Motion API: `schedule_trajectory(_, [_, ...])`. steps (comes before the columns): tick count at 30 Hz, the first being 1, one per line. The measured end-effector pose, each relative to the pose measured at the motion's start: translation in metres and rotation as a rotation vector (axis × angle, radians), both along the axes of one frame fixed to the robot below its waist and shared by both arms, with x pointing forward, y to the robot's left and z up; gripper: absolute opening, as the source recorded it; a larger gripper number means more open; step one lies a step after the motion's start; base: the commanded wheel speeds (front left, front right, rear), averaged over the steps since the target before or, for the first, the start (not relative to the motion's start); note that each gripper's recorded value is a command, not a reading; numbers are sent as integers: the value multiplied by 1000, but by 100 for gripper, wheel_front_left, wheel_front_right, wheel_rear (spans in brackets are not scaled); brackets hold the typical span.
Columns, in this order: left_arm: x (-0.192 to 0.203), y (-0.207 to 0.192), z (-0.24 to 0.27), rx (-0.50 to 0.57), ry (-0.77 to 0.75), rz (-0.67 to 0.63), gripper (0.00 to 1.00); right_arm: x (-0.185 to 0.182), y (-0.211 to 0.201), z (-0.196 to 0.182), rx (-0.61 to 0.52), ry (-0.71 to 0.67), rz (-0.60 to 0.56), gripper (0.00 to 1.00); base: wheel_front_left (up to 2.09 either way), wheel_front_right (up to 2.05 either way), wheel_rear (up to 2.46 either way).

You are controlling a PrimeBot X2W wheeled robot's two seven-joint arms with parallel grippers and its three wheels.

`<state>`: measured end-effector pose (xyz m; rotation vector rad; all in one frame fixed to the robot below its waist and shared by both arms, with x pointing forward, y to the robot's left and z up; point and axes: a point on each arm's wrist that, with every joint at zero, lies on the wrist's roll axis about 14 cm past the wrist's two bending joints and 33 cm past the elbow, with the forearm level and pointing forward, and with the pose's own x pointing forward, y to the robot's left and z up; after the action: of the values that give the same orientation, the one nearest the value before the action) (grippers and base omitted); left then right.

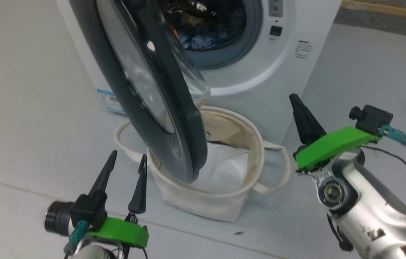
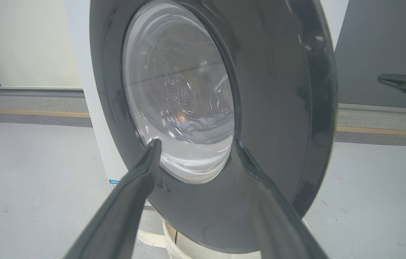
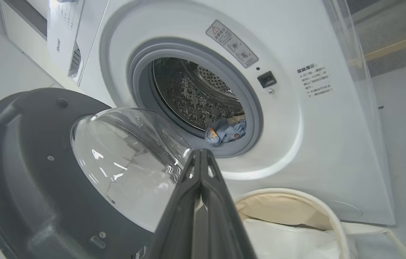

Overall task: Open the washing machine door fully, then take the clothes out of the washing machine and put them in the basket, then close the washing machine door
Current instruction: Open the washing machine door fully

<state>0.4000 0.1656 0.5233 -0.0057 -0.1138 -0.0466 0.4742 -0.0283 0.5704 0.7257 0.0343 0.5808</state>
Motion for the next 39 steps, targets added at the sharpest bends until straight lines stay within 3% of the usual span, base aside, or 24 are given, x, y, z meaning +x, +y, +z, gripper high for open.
schedule_trajectory(9, [-10,-11,1,-4,-5,-32,100,-27,-50,-21,-167,-71,-172,0,0,0,0])
schedule_trajectory(10, [-10,-12,1,-5,-5,-35,100,-28,-56,-23,-182,-77,-201,46,0,0,0])
schedule_trajectory(11, [-10,-13,1,-5,-4,-38,100,-31,-61,-25,-193,-82,-229,100,0,0,0])
schedule_trajectory(25, [-11,-18,1,1,-6,-59,100,-59,-70,-60,-363,-70,-307,100,0,0,0])
schedule_trajectory(39, [-13,-15,-6,2,17,-49,100,-59,-64,-68,-391,-59,-297,100,0,0,0])
